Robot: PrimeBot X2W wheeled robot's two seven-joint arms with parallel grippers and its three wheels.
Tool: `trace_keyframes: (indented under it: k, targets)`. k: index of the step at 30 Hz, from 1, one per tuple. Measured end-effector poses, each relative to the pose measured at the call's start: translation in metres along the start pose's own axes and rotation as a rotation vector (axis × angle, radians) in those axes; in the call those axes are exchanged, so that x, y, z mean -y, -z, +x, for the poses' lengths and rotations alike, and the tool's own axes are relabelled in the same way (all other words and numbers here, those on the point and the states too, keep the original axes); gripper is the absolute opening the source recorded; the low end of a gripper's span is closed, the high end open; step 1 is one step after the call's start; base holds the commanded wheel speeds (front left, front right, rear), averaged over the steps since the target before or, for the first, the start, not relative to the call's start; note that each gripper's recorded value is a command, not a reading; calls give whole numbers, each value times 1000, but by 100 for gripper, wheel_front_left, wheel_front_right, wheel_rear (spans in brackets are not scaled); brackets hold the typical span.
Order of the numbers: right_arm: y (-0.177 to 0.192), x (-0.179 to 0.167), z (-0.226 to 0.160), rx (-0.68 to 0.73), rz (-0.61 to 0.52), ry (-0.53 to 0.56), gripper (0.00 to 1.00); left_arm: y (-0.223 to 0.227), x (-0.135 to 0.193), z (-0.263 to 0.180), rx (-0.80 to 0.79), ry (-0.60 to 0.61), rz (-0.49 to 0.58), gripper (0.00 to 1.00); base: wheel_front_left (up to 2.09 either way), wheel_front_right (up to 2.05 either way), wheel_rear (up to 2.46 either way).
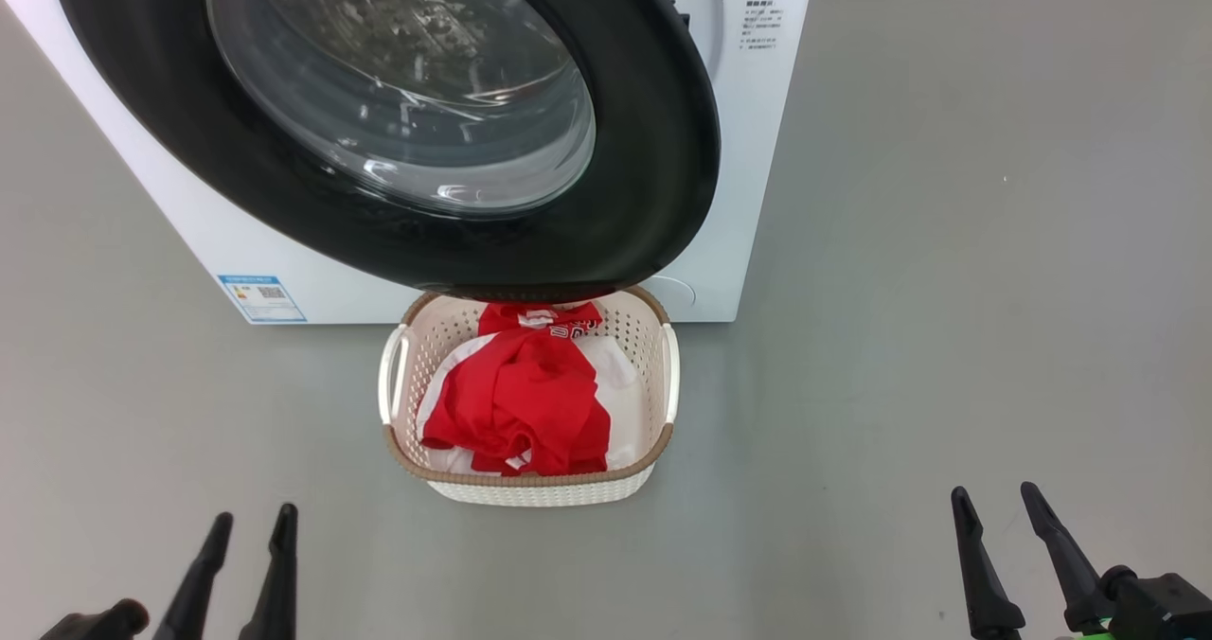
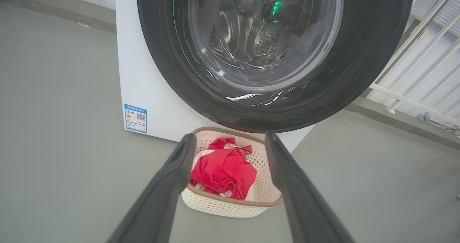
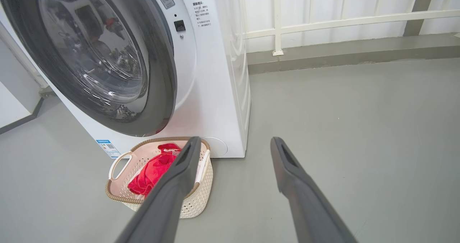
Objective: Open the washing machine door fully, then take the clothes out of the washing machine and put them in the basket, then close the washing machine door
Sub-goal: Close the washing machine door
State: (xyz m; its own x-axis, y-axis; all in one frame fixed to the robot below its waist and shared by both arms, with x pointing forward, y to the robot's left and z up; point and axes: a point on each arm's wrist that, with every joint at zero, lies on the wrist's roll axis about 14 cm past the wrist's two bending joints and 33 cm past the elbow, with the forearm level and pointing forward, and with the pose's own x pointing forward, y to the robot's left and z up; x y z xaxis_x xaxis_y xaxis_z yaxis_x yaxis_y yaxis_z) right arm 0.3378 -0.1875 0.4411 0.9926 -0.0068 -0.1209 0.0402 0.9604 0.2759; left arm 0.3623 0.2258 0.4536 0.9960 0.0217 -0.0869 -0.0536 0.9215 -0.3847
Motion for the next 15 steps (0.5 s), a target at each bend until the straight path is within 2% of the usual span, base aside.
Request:
trace_keyframes:
  k: [4, 8, 15]
  targets:
    - [-2, 3, -2, 5, -1, 9, 100, -9, -4, -4, 33, -18, 45, 100, 0, 0, 0]
    - [2, 7, -6, -6, -3, 20, 100, -17, 0, -4, 53, 3, 138, 100, 0, 0, 0]
    - [1, 7, -6, -5, 0, 22, 100, -17, 4, -8, 65, -1, 171, 100, 0, 0, 0]
